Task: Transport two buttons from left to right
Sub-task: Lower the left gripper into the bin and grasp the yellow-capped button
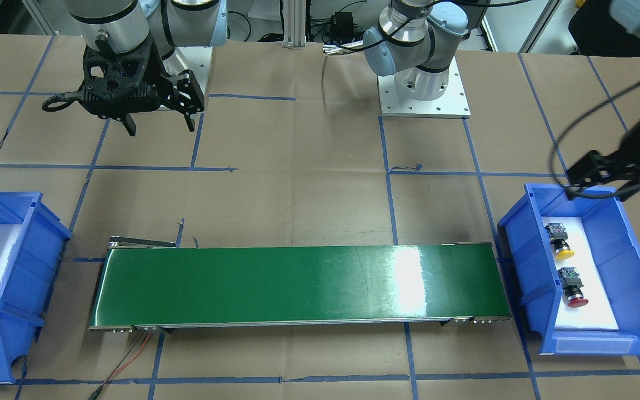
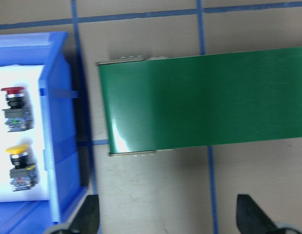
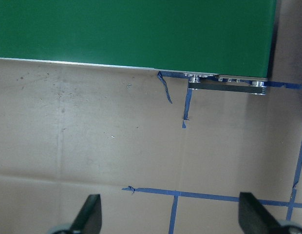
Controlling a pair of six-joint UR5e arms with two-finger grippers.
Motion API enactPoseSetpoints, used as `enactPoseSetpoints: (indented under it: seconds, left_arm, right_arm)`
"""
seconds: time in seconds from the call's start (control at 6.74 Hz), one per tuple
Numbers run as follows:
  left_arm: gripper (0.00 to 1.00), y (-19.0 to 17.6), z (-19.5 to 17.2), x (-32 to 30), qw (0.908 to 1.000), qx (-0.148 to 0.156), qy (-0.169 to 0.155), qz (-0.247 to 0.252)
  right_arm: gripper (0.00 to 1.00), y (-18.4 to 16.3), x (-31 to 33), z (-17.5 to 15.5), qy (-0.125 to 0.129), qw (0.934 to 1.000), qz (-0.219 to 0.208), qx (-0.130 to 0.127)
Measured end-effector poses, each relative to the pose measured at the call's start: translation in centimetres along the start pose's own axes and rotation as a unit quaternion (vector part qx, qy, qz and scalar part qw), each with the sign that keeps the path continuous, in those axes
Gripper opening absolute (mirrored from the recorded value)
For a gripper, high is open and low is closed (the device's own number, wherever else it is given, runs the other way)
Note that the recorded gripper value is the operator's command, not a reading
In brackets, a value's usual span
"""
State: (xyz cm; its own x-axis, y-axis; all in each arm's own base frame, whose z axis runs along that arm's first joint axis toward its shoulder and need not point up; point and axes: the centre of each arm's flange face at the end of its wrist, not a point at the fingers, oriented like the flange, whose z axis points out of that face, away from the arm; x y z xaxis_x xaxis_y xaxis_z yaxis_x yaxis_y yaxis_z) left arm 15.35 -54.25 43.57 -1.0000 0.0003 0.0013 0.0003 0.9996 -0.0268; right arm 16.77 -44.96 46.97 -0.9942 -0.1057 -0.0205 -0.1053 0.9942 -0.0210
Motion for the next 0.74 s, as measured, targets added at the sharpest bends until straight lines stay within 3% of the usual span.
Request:
enactPoseSetpoints:
  seconds: [0.3,0.74]
  left_arm:
    - [0.99,2.2,2.0,-8.5,0.9997,-0.008,0.005,-0.023]
    - [0.99,1.0,5.4,-10.0,0.9991,-0.007,0.008,-0.041]
  right_arm:
    - [1.00,0.0,0.0,0.0,0.000,1.0000,0.000,0.000]
    - [1.00,0.0,0.0,0.1,-0.001,1.0000,0.000,-0.001]
